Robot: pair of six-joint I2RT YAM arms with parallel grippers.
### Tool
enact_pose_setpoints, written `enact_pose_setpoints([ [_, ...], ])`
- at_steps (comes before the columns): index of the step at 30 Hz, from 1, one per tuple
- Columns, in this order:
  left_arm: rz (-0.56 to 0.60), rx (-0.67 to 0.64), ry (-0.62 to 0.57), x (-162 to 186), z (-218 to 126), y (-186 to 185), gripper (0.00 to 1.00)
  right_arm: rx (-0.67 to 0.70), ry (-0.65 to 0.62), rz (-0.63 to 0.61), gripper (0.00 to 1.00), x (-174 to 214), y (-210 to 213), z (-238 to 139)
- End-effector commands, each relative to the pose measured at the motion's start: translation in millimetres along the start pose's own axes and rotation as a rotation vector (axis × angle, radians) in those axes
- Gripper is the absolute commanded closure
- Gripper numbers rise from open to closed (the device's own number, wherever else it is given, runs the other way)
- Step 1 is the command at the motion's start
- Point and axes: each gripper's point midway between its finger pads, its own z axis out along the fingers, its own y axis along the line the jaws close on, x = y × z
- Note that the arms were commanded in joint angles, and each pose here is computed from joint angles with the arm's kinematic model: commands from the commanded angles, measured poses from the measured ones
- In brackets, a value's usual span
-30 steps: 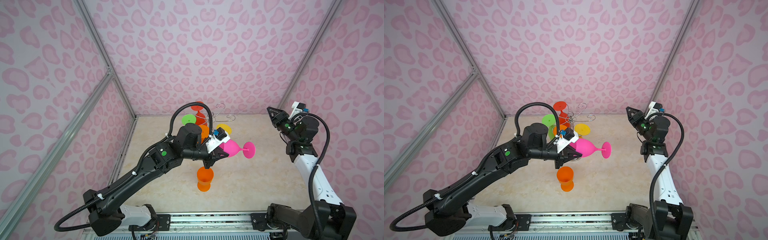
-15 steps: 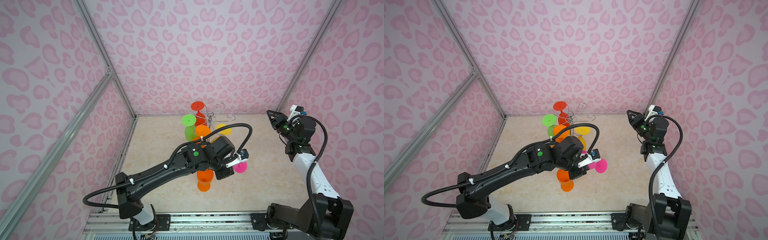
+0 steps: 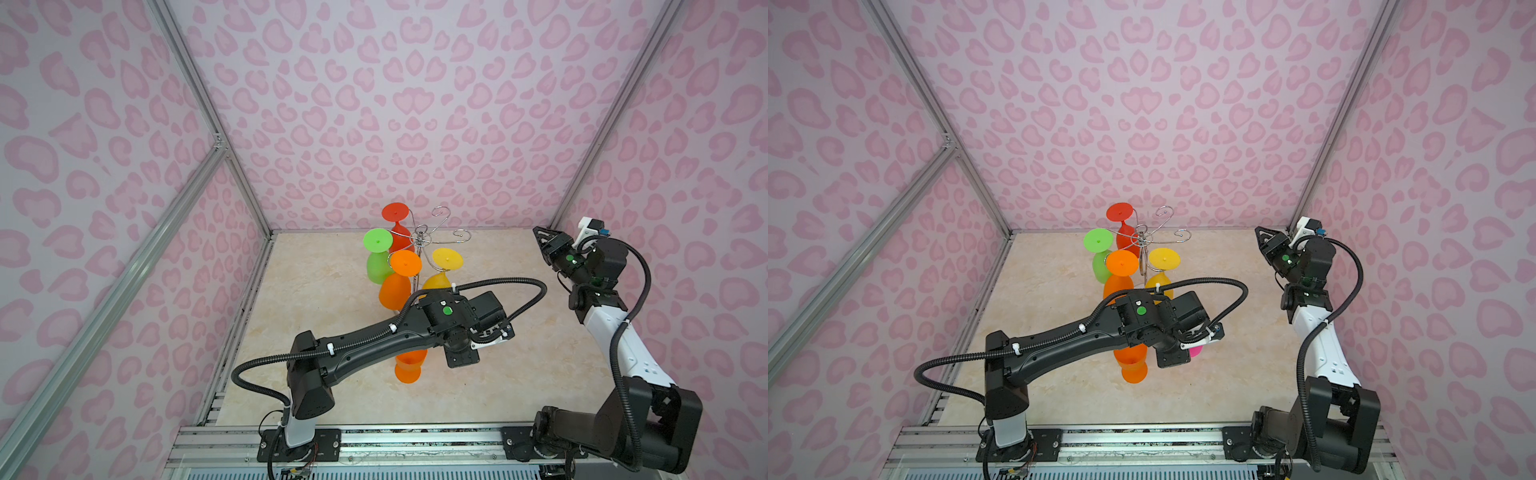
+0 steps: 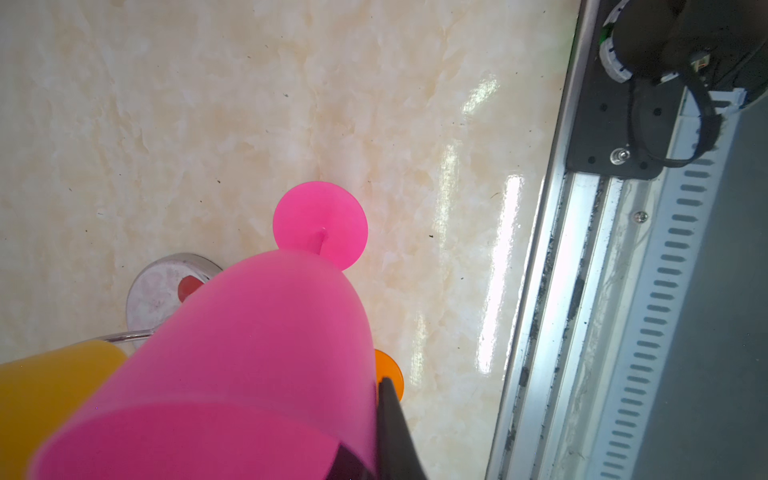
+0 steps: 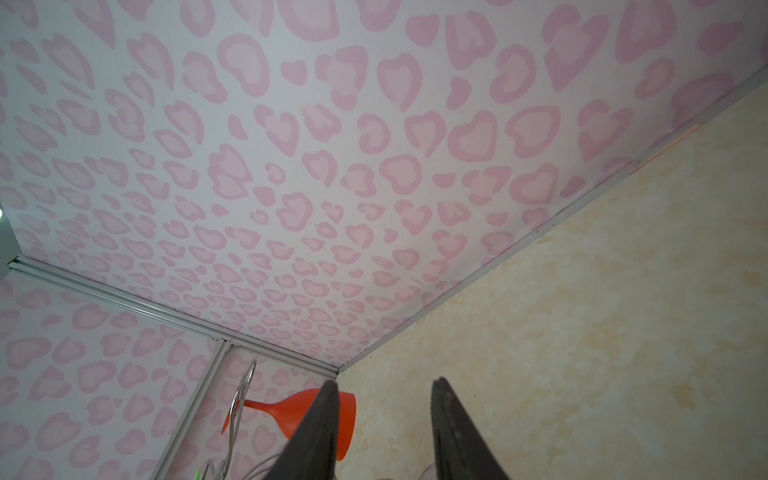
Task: Take the wine glass off the wine glass rack
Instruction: 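Lower the magenta glass upright onto the table beside the orange glass with the left gripper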
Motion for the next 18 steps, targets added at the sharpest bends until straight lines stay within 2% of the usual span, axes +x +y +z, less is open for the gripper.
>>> enact_pose_setpoints([
  [1, 0.015, -0.004, 0.095, 15.2, 5.7, -0.4, 0.98, -0.022, -0.008, -0.008, 0.63, -2.1, 0.7, 0.4],
  [18, 0.024, 0.029, 0.225, 28.8, 33.6, -7.5, 0.97, -0.019, -0.011, 0.006, 0.63, -2.8, -6.3, -1.3],
])
